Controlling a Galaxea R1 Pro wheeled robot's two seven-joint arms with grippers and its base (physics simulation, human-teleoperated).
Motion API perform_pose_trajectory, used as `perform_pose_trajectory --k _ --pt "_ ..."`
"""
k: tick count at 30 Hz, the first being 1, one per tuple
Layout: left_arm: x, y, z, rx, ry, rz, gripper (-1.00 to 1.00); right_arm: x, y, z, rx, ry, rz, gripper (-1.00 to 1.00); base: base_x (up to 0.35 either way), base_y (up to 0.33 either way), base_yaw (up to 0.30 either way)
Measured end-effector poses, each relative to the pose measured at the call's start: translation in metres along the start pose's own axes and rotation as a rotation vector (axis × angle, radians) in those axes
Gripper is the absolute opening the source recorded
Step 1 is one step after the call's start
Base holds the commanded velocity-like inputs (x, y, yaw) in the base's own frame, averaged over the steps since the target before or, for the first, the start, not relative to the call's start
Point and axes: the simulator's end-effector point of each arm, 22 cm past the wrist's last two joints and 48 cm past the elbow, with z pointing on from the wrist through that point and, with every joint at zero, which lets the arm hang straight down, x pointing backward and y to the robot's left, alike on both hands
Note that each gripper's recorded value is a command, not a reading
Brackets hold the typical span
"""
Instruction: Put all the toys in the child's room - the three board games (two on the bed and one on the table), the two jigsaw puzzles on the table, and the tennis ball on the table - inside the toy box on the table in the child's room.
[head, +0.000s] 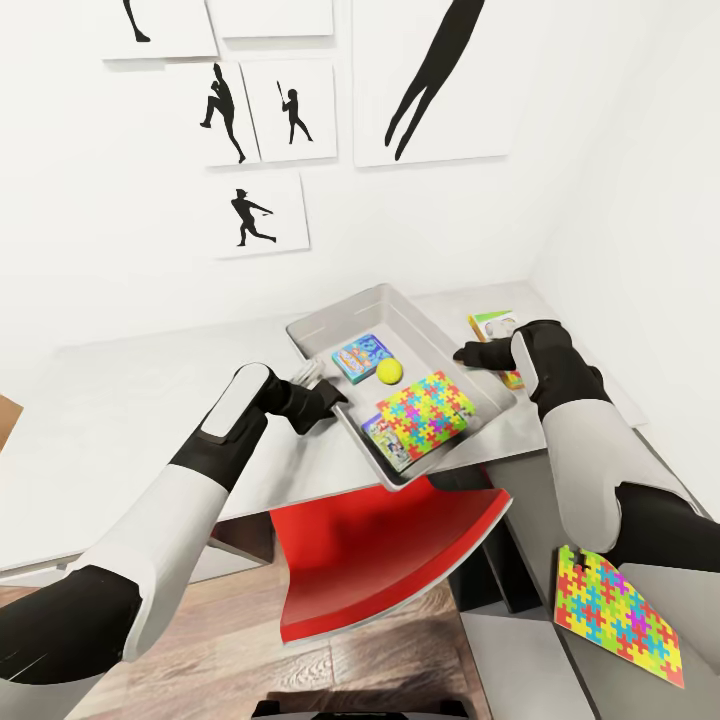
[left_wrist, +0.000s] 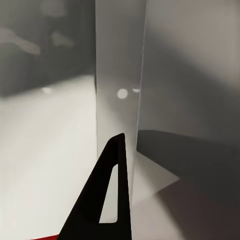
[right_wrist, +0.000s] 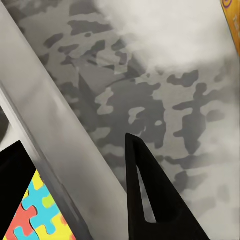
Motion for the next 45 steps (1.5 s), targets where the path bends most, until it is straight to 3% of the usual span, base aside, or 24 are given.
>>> perform_pose_trajectory --k 19,33,45 --pt "-0.001 0.000 0.000 0.001 -0.003 0.000 -1.00 -0.001 0.000 0.000 -0.001 -0.005 -0.001 -1.00 -0.099 0.051 0.062" --pt "0.000 0.002 0.000 -0.004 0.000 -0.002 -1.00 0.002 0.001 0.001 -0.001 0.000 0.000 -1.00 -0.229 0.222 0.089" --pt "0.000 0.003 0.000 -0.011 -0.006 0.005 -1.00 0.007 -0.001 0.001 -0.004 -0.005 0.014 -1.00 -0.065 0.314 -0.010"
